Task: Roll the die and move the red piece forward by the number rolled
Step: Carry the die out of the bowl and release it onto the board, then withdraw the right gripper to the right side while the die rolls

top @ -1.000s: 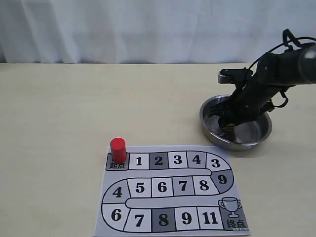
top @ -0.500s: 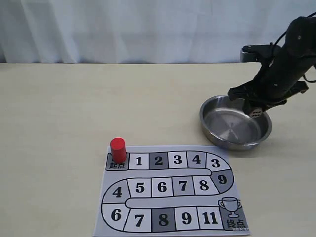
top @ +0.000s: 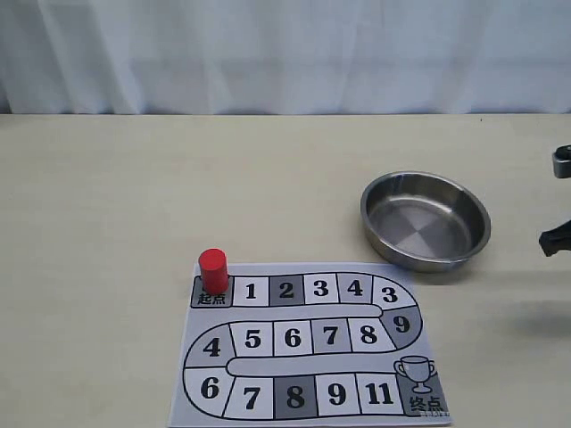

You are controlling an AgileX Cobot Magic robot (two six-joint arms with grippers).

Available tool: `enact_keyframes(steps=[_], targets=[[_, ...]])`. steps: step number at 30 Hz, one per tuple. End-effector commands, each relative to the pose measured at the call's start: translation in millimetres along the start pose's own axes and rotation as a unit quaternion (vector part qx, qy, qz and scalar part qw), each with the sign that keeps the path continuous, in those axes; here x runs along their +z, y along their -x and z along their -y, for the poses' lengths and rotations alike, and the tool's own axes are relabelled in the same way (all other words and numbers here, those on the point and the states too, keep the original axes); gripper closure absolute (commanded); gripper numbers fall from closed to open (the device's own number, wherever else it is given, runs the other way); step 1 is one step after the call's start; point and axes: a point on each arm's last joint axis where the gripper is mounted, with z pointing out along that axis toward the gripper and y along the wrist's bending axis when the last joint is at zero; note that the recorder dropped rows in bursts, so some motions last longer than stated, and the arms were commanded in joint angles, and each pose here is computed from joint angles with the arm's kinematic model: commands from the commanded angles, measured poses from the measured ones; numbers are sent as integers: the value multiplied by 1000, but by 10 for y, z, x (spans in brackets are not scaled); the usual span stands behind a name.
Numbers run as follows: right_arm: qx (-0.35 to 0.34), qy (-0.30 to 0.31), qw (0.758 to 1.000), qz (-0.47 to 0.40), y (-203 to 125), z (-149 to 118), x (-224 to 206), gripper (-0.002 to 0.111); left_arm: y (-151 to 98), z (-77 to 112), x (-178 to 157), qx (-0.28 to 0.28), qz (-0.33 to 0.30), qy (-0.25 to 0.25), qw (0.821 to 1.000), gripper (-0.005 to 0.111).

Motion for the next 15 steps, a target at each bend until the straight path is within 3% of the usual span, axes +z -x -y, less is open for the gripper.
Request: enact_keyframes(steps=[1,2,3,4,5,6,7,8,9,15], targets=[[-19,75,996,42,15,-147,63,103,4,1,2,-4,4,0,1000,107],[-33,115,992,43,19,-224,71,99,4,1,2,-4,4,0,1000,107],[-30,198,979,50,43,-379,75,88,4,1,2,-4,4,0,1000,107],[-23,237,970,57,64,-450,76,79,4,1,2,-4,4,0,1000,107],[-9,281,958,61,89,-532,91,56,4,1,2,-4,4,0,1000,107],[-12,281,958,61,96,-535,107,42,4,1,2,-4,4,0,1000,107],[-15,267,962,50,84,-518,156,17,4,1,2,-4,4,0,1000,107],[-19,255,966,42,70,-499,173,10,4,1,2,-4,4,0,1000,107],[-9,232,972,26,48,-461,196,6,4,1,2,-4,4,0,1000,107],[9,144,989,-10,-11,-309,257,6,4,1,2,-5,4,-1,1000,107]])
